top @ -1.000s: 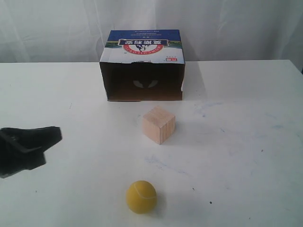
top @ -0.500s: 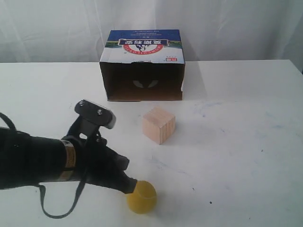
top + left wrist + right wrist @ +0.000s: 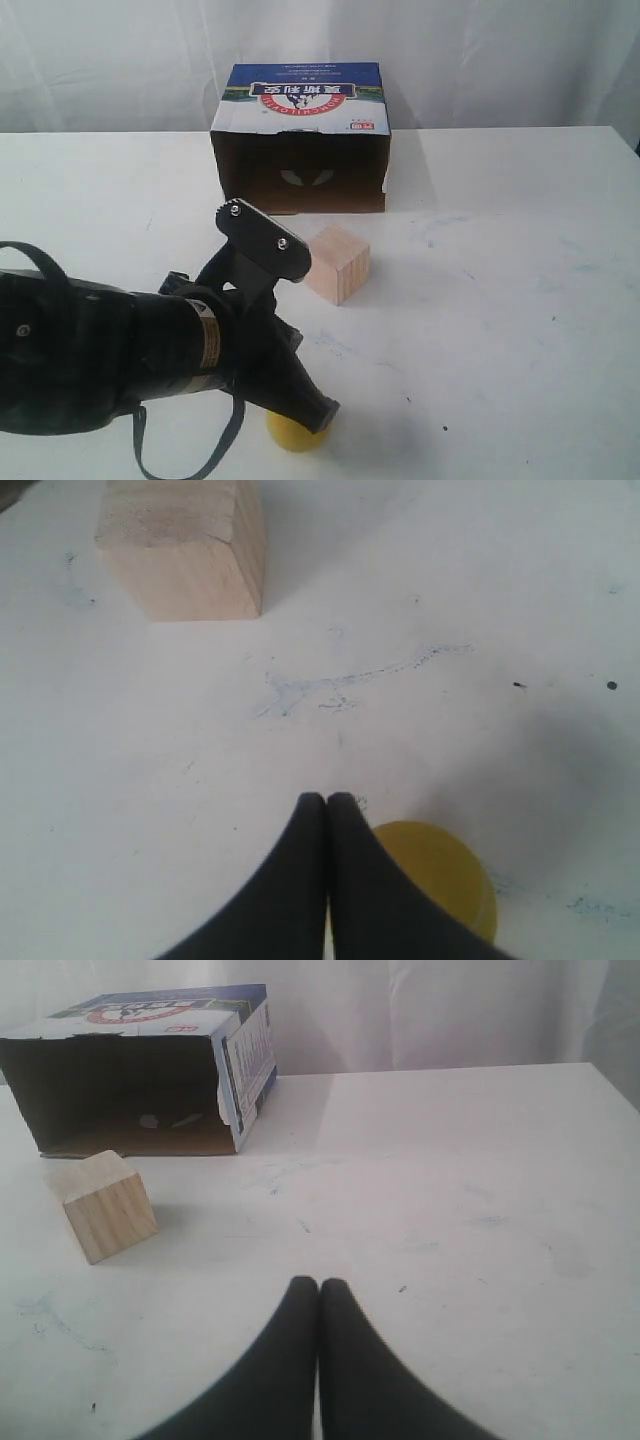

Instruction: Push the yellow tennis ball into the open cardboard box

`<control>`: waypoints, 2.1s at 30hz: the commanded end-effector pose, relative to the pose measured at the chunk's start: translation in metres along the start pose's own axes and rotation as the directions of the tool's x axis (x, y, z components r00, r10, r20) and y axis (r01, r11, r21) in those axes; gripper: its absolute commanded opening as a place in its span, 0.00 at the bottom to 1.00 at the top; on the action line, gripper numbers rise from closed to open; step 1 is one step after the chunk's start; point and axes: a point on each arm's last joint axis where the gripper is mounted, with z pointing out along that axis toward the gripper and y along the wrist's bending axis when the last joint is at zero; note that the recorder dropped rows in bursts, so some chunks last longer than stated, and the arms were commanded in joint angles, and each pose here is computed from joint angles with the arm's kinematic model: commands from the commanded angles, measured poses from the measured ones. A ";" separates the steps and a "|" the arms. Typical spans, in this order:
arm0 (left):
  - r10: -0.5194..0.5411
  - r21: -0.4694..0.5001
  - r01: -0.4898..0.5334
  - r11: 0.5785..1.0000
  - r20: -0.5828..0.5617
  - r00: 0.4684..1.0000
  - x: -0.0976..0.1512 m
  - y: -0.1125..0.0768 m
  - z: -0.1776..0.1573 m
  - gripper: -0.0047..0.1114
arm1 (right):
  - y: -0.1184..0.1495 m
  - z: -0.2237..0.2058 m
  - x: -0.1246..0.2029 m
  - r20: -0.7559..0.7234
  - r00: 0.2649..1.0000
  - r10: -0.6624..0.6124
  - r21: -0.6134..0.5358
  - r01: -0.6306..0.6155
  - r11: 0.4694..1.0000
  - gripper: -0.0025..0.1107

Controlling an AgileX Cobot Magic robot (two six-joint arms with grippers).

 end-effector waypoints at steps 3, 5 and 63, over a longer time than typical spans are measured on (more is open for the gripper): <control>-0.036 0.073 0.034 0.997 0.023 0.999 -0.003 -0.008 -0.002 0.04 | -0.001 0.000 0.000 0.007 1.000 0.005 0.008 -0.005 1.000 0.02; -0.063 0.082 0.063 0.995 0.002 0.998 -0.001 -0.009 -0.002 0.04 | -0.001 0.000 0.000 0.007 1.000 0.005 0.008 -0.005 1.000 0.02; 0.089 -0.116 -0.114 0.987 -0.204 0.975 0.003 0.086 0.003 0.04 | -0.001 0.000 0.000 0.007 1.000 0.021 0.008 -0.021 1.000 0.02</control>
